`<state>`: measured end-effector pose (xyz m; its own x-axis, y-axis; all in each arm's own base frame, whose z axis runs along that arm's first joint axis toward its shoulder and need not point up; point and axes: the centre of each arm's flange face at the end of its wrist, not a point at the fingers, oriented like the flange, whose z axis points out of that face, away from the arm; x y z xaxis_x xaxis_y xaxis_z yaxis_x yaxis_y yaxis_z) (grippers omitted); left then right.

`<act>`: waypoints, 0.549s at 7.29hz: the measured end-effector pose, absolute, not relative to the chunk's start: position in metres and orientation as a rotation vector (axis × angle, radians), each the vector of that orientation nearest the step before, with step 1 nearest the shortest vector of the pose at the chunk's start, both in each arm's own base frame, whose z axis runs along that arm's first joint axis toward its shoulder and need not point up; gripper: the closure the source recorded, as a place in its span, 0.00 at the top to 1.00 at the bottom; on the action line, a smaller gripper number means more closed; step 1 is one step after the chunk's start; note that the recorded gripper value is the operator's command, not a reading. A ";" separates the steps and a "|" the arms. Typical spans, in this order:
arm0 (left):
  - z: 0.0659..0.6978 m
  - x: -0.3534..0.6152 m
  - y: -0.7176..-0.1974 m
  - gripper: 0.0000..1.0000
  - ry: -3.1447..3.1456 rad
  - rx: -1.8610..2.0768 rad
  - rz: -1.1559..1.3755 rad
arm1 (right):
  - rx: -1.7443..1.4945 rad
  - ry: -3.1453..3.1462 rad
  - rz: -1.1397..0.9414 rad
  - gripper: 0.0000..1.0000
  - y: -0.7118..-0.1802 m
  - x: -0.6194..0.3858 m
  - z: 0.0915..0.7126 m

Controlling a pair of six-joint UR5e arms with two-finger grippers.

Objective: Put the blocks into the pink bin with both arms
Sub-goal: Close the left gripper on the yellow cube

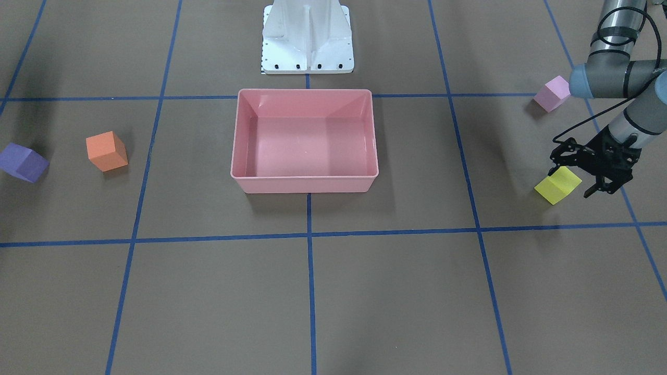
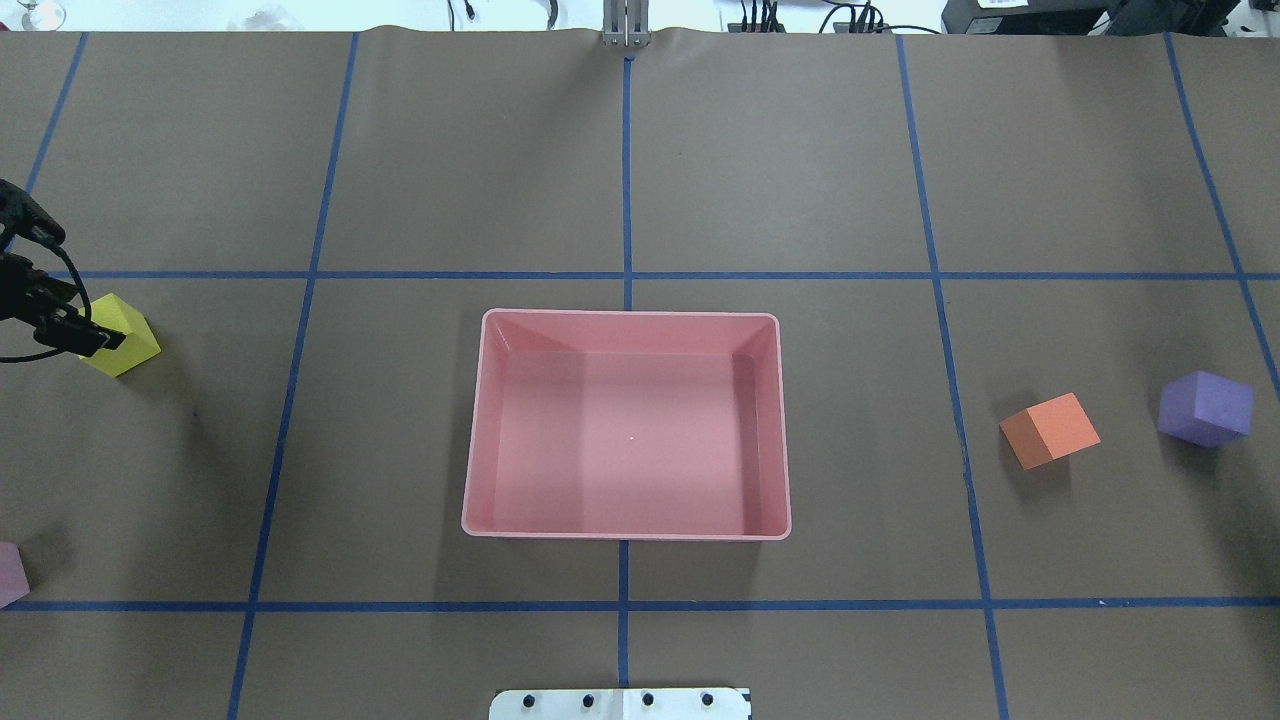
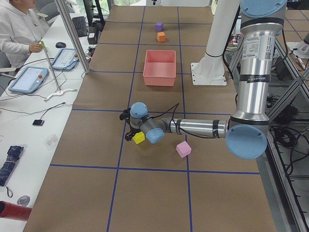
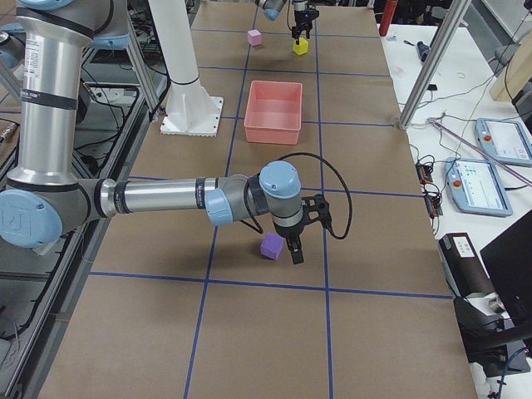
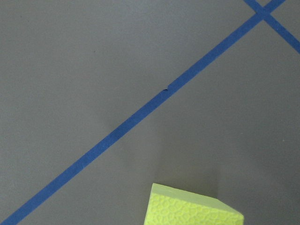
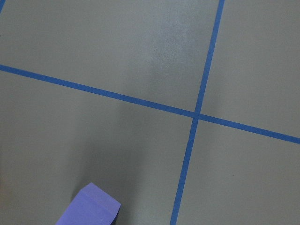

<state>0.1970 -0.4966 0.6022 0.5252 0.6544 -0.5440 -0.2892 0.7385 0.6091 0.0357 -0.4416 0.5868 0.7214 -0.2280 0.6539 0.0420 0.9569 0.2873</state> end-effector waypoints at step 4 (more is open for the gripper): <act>0.599 0.198 -0.489 1.00 0.883 0.470 0.614 | 0.261 -0.752 -0.151 1.00 -0.442 0.036 0.587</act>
